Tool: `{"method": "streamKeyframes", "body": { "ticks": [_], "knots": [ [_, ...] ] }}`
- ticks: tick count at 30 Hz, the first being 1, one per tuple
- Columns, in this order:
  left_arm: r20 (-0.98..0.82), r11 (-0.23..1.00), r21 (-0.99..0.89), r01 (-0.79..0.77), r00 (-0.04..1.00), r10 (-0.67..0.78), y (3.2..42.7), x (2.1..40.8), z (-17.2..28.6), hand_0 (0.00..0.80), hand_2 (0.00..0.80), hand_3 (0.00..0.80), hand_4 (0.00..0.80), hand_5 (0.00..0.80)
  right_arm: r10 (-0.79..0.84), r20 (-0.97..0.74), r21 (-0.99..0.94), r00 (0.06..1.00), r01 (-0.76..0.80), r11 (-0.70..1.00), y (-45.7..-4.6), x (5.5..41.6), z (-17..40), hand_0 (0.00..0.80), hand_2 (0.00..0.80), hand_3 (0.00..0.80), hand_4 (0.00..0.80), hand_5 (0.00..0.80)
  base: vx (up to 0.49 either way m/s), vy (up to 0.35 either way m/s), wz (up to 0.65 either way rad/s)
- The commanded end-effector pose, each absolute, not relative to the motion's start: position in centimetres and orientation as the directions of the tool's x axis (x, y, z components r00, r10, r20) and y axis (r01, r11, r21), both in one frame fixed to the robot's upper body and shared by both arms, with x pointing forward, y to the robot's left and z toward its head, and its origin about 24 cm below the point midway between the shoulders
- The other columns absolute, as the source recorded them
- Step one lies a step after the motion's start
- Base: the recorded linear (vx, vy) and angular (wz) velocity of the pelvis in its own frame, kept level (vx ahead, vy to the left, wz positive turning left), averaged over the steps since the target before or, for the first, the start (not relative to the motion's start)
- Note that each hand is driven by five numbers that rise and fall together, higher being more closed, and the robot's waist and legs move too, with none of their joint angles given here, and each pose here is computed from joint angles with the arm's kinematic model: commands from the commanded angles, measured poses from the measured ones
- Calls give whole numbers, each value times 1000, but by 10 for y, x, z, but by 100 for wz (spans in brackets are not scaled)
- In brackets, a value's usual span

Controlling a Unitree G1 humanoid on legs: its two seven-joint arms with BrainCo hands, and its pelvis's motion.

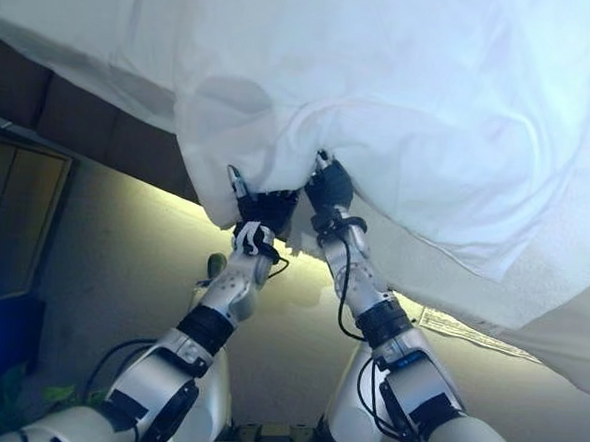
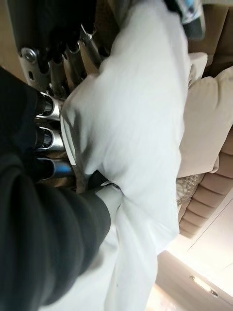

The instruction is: Make the bed neatly

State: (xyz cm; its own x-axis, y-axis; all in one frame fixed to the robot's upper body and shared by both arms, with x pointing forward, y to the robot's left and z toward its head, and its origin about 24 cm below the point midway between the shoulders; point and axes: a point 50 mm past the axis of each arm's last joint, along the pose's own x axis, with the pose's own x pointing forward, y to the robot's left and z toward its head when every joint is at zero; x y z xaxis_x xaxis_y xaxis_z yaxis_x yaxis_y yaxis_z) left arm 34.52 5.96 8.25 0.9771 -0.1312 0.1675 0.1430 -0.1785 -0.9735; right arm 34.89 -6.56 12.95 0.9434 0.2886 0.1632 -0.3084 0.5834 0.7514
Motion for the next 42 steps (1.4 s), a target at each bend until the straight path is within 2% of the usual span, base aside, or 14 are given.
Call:
{"method": "streamKeyframes", "body": {
  "ticks": [1, 5, 12, 13, 19, 23, 28, 29, 30, 31, 35, 39, 42],
  "knots": [
    [255, -217, -937, 272, 961, 106, 106, 370, 126, 0, 0, 0, 0, 0, 237, 296, 716, 925, -380, 586, -88, 346, 155, 800, 800, 800, 800, 800, 0, 0, 0],
    [222, -224, -941, 253, 963, 155, 117, 372, 123, 0, 0, 0, 0, 0, 233, 299, 719, 926, -378, 583, -89, 345, 154, 800, 800, 800, 800, 800, 13, -12, -2],
    [310, -208, -915, 345, 933, 184, 125, 374, 135, 0, 0, 0, 0, 0, 220, 304, 733, 927, -375, 568, -88, 343, 153, 800, 800, 800, 800, 800, -30, -41, 1],
    [324, -201, -912, 357, 929, 179, 125, 374, 137, 800, 800, 800, 800, 800, 217, 304, 734, 928, -373, 568, -88, 343, 152, 800, 800, 800, 800, 800, -16, -45, 2],
    [403, -169, -893, 417, 908, 111, 120, 374, 145, 800, 800, 800, 800, 800, 188, 299, 747, 936, -352, 564, -90, 343, 148, 800, 800, 800, 800, 800, -17, -51, 3],
    [393, -81, -915, 395, 918, 46, 110, 368, 138, 800, 800, 800, 800, 800, 148, 257, 755, 955, -294, 586, -93, 342, 139, 800, 800, 800, 800, 800, -4, -15, 5],
    [422, -16, -907, 422, 907, 0, 98, 358, 134, 800, 800, 800, 800, 800, 80, 146, 870, 986, -166, 464, -109, 343, 104, 800, 800, 800, 800, 800, -17, 33, 7],
    [425, -5, -905, 425, 905, -7, 97, 356, 134, 800, 800, 800, 800, 800, 62, 131, 884, 989, -145, 444, -113, 343, 96, 502, 502, 502, 502, 502, -26, 14, 10],
    [429, 9, -903, 429, 903, -13, 96, 355, 136, 800, 800, 800, 800, 800, 39, 110, 903, 993, -116, 413, -118, 343, 86, 135, 135, 135, 135, 135, -23, -7, 11],
    [433, 24, -901, 433, 901, -14, 96, 354, 137, 800, 800, 800, 800, 800, 19, 96, 921, 995, -96, 378, -124, 343, 79, 0, 0, 0, 0, 0, -23, -13, 10],
    [443, 65, -894, 443, 896, -13, 103, 351, 142, 800, 800, 800, 800, 800, -58, 81, 978, 995, -68, 199, -149, 341, 55, 0, 0, 0, 0, 0, -15, -11, 8],
    [442, 91, -893, 440, 897, 2, 115, 350, 144, 800, 800, 800, 800, 800, -170, 150, 988, 974, -156, -20, -176, 331, 36, 0, 0, 0, 0, 0, -4, -1, 2],
    [448, 94, -891, 445, 894, 15, 121, 350, 148, 800, 800, 800, 800, 800, -235, 197, 972, 952, -221, -78, -187, 329, 37, 0, 0, 0, 0, 0, 1, 12, 0]
  ]
}}
